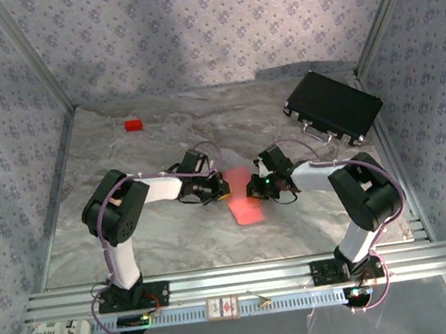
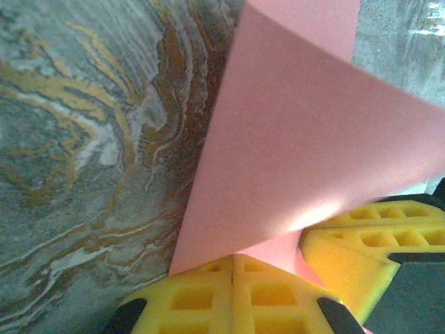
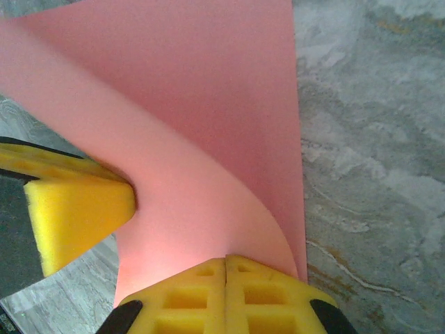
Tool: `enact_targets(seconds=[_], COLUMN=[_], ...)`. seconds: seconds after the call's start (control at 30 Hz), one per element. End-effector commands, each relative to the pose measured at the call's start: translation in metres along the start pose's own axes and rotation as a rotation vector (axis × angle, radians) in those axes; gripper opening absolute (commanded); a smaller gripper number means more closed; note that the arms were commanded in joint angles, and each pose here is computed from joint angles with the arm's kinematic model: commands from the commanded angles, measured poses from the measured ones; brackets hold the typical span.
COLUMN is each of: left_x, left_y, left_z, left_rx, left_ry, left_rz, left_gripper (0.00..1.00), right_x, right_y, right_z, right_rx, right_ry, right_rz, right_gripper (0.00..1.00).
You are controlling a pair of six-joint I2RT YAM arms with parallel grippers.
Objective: Fold a paper plane with a square sheet of paper (pick it up from the middle)
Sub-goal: First fold the square sheet of paper in half at the center of the table.
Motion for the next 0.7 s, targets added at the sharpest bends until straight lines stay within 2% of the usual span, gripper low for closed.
enact_targets(seconds=[0.0, 0.27, 0.53, 0.67], left_x=[0.016, -0.013, 0.003, 0.023], left_y=[-0.001, 0.01, -0.001, -0.005], left_z=[0.003, 0.019, 0.025, 0.022], left_rx=[-0.008, -0.029, -0.016, -0.022], left_ry=[0.019, -0.038, -0.004, 0.032], left_rz=[0.093, 0.041, 0.06, 0.152], left_gripper=[0.0, 0.0, 0.0, 0.0], right_x=[-0.032, -0.032, -0.033, -0.033], right_y=[-0.007, -0.007, -0.007, -0.007], right_z=[-0.031, -0.03, -0.032, -0.032], right_rx=[0.118, 0.118, 0.121, 0.12], right_ry=[-0.054, -0.051, -0.049, -0.047], right_rz=[-0.163, -0.165, -0.168, -0.169], right_gripper=[0.0, 0.0, 0.0, 0.0])
Point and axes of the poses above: each hand's point on the last joint's axis, 136 mm out from that joint toward the fingers, its own y axis back along the fingers, its own x axis along the line the jaws close on, z = x × y, the point moved 6 cm from there along y, back along the fingers, and after that the axes turned 7 degrees about y, right-handed, at the moved point
